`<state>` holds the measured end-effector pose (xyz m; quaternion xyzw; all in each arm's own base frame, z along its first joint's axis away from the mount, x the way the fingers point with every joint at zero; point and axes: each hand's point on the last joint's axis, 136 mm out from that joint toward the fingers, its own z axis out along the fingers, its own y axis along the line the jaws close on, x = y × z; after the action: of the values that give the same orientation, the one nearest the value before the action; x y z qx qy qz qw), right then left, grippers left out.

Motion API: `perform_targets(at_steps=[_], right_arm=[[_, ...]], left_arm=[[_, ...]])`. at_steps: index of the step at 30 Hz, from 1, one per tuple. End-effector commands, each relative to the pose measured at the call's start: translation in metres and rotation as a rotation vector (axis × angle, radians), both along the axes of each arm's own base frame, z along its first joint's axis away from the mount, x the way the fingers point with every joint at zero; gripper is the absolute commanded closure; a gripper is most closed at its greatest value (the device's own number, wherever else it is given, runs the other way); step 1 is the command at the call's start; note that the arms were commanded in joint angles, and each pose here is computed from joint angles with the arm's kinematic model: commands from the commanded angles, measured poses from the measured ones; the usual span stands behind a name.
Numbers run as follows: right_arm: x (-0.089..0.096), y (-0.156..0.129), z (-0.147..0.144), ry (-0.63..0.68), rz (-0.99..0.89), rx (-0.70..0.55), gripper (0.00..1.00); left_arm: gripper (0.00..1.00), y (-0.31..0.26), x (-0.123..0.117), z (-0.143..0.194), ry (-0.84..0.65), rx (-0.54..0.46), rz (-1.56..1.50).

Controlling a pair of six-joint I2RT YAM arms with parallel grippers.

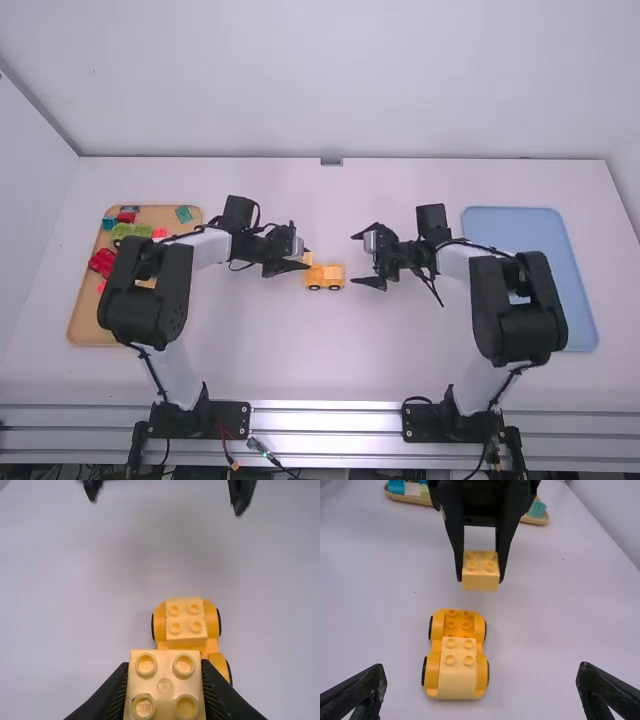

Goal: Assemble lego blocks to make yellow taxi

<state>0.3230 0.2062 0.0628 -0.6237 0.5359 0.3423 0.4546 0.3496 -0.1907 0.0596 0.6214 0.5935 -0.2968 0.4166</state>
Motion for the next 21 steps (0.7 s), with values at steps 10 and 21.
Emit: perform_targets(at_steps=[10,21], right_arm=[[-0.007,0.011,-0.031,0.176,0.042,0.152,0.01],[0.000,0.005,-0.046,0.262,-0.104,0.069,0.01]], left_arm=[[0.98,-0.011,-0.008,0.004,0.084,-0.055,0.007],[0.98,-0.009,-0.004,-0.002,0.130,-0.024,0.058]])
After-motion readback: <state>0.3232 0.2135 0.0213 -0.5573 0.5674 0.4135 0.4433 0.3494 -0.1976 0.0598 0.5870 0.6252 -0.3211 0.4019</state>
